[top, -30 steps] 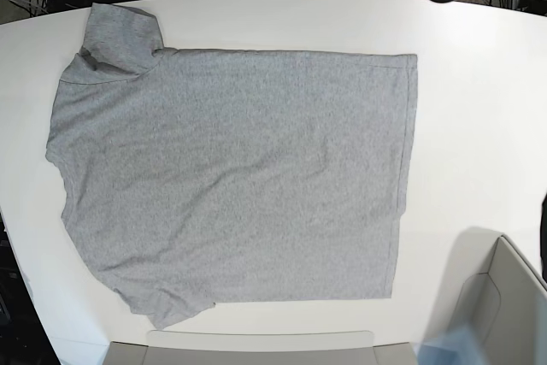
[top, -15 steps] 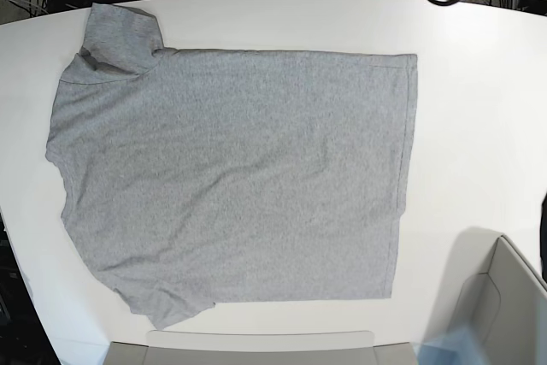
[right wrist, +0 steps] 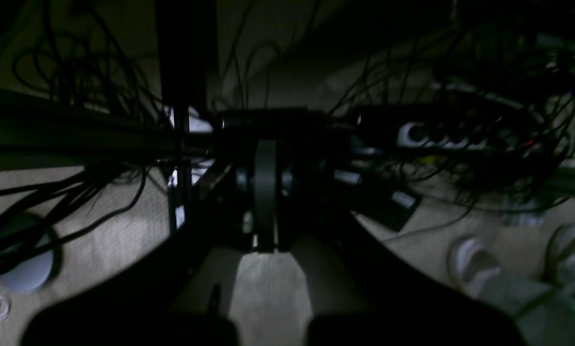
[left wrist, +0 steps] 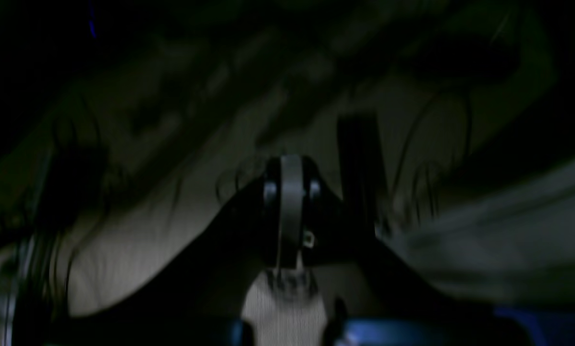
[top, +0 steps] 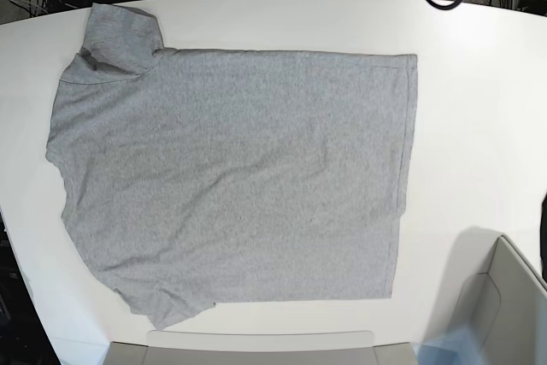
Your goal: Fold the T-shirt properly
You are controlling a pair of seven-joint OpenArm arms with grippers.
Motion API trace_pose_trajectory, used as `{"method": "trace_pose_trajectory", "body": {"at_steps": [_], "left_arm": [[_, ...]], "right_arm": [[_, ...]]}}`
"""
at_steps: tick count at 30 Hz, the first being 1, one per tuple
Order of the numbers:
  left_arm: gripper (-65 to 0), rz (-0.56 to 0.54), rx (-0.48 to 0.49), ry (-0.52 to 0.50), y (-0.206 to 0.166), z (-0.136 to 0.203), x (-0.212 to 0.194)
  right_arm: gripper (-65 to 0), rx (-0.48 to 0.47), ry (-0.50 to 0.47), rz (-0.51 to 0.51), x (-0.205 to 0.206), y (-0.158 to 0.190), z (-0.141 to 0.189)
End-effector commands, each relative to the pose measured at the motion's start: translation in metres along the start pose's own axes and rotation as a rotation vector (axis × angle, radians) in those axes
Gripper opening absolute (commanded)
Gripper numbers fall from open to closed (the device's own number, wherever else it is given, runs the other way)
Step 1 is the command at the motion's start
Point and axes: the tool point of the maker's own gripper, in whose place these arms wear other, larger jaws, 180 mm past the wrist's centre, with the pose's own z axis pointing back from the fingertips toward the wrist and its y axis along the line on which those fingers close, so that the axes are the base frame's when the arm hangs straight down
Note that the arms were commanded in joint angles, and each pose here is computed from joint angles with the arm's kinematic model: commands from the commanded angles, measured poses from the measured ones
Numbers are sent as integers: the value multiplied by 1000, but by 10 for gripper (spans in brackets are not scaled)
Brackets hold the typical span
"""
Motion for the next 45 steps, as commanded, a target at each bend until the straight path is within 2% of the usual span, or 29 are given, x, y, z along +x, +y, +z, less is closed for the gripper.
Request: {"method": "trace_pose_trajectory", "body": {"at_steps": [1, 2, 9, 14, 19, 26, 33, 35, 40, 42, 45], "left_arm": [[-649, -11, 4, -72, 1, 18, 8], [-649, -10, 4, -63, 0, 21, 6], [-649, -20, 12, -132, 5, 36, 17], [-649, -31, 28, -275, 11, 55, 53], [-649, -35, 40, -412, 17, 67, 93], [-582, -36, 54, -550, 21, 69, 137], [-580, -39, 60, -604, 23, 73, 154], [-580, -39, 60, -604, 23, 73, 154], [-579, -39, 60, -604, 23, 73, 154], [-579, -40, 59, -604, 23, 73, 154], [-579, -40, 59, -604, 23, 73, 154]], "right_arm": [[-648, -6, -44, 1, 1, -4, 13], [-648, -5, -79, 2, 4, -4, 18], [-647, -7, -112, 6, 3, -10, 35], [-647, -50, -276, -62, 38, -15, 55], [-647, -38, -430, -121, 81, -7, 84], [-647, -9, -629, -190, 156, -10, 123], [-633, 55, -630, -291, 213, -25, 145], [-587, 80, -610, -312, 223, -29, 146], [-417, 82, -587, -369, 234, -47, 140], [-378, 80, -570, -371, 235, -55, 137], [-361, 58, -537, -398, 237, -77, 130]]}}
